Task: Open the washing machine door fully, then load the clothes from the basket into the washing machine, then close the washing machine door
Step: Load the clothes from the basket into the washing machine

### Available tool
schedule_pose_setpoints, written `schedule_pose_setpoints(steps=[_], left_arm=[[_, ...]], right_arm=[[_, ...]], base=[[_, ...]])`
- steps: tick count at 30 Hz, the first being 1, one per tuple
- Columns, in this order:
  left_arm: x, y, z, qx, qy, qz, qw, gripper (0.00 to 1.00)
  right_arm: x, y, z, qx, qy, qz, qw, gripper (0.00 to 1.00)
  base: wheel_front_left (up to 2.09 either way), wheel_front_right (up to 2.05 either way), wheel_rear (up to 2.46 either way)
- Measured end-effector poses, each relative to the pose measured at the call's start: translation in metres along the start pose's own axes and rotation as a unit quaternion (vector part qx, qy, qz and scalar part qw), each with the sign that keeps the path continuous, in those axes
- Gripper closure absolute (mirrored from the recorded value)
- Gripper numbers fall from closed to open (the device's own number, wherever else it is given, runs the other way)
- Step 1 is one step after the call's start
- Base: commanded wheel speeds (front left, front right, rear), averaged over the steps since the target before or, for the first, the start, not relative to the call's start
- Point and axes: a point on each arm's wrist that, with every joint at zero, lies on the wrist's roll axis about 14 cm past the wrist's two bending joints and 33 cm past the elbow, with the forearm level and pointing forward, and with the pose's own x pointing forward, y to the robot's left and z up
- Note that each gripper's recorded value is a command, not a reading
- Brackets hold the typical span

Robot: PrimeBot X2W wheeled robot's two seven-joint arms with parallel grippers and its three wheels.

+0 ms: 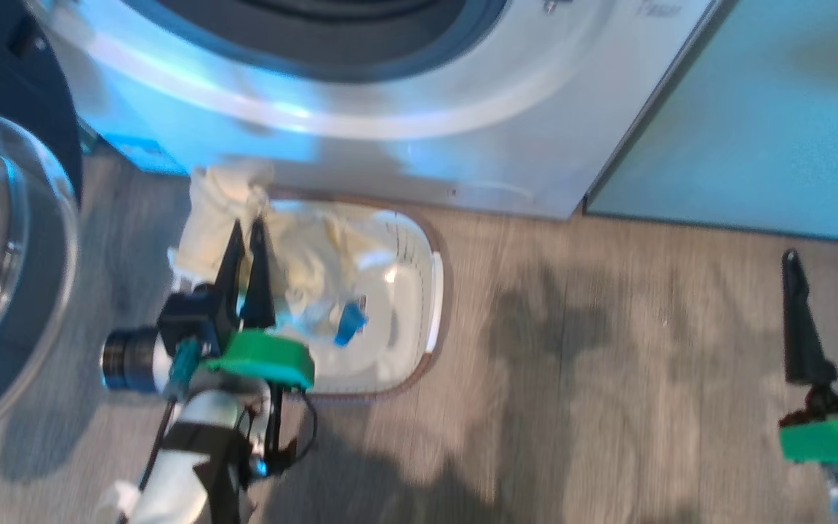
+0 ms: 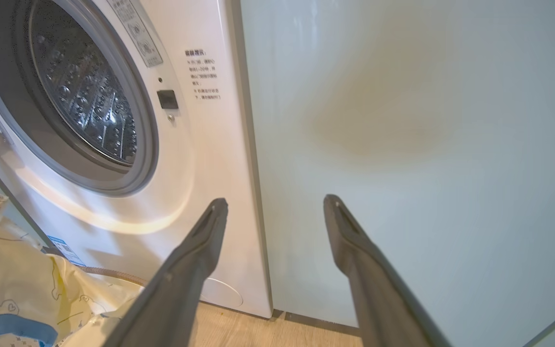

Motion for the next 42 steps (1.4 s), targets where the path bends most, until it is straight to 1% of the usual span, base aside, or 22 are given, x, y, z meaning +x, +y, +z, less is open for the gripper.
schedule_pose_setpoints(steps=[11,20,25,42], left_arm=[[-0.050,-0.009,0.038,0.000,-0.036,-0.004,0.999,1.00],[-0.077,-0.012,0.051,0.003,-0.043,-0.007,0.999,1.00],[-0.085,-0.013,0.058,0.002,-0.051,-0.006,0.999,1.00],[-0.090,-0.011,0.059,0.001,-0.050,-0.004,0.999,1.00]], right_arm=[[-0.040,0.010,0.034,0.002,-0.023,0.000,1.000,0.00],[-0.061,0.019,0.051,0.005,-0.039,0.004,0.999,0.00],[-0.071,0.019,0.051,0.007,-0.037,0.003,0.999,0.00],[-0.072,0.023,0.054,0.010,-0.040,0.007,0.999,0.00]], base=[[0.00,0.00,0.00],[0.00,0.00,0.00],[0.00,0.00,0.00],[0.00,0.00,0.00]])
